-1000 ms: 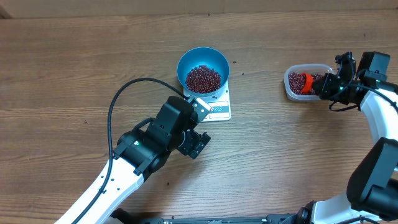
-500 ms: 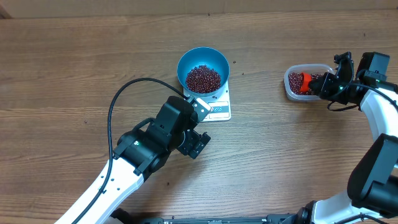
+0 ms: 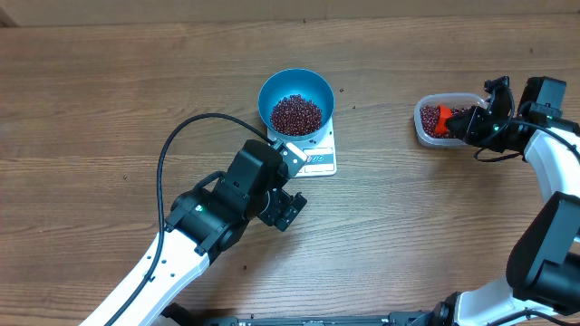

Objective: Scoop item into bowl and weigh 150g on scale
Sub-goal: 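Drag the red cup through the tub beans to fill it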

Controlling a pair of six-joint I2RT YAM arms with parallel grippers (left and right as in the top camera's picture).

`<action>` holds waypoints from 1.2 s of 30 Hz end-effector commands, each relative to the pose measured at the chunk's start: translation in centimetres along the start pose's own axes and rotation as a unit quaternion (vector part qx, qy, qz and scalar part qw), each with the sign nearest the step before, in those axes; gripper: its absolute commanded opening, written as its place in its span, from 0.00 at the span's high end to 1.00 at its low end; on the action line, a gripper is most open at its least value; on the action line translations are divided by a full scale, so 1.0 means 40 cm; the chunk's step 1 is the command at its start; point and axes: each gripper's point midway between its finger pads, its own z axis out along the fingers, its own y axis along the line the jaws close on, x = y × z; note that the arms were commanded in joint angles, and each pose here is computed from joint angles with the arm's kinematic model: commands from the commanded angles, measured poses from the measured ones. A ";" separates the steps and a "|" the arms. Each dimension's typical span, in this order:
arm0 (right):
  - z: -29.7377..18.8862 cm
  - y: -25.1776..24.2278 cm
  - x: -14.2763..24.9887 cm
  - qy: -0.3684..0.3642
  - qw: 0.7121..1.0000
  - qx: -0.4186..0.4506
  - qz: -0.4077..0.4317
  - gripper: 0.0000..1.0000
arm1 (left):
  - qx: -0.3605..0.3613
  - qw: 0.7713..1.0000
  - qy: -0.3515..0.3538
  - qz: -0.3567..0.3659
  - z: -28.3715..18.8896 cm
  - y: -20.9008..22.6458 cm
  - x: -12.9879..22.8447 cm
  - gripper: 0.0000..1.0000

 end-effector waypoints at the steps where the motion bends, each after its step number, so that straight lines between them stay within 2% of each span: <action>1: 0.023 0.018 0.033 0.026 0.999 -0.035 0.018 0.96 | -0.003 1.000 0.003 0.006 0.006 0.003 0.002 0.01; 7: 0.015 0.014 0.038 0.030 0.998 -0.041 0.029 0.96 | -0.003 1.000 0.003 0.006 0.006 0.003 0.002 0.01; 20: -0.063 -0.080 0.019 -0.006 0.994 -0.058 0.096 0.96 | -0.003 1.000 0.003 0.006 0.006 0.003 0.002 0.00; 26: -0.093 -0.053 0.001 -0.027 0.988 -0.121 0.094 0.96 | -0.003 1.000 0.003 0.006 0.006 0.003 0.002 0.01; 36: -0.103 -0.035 -0.005 -0.033 0.984 -0.149 0.095 0.96 | -0.003 1.000 0.003 0.006 0.006 0.003 0.002 0.01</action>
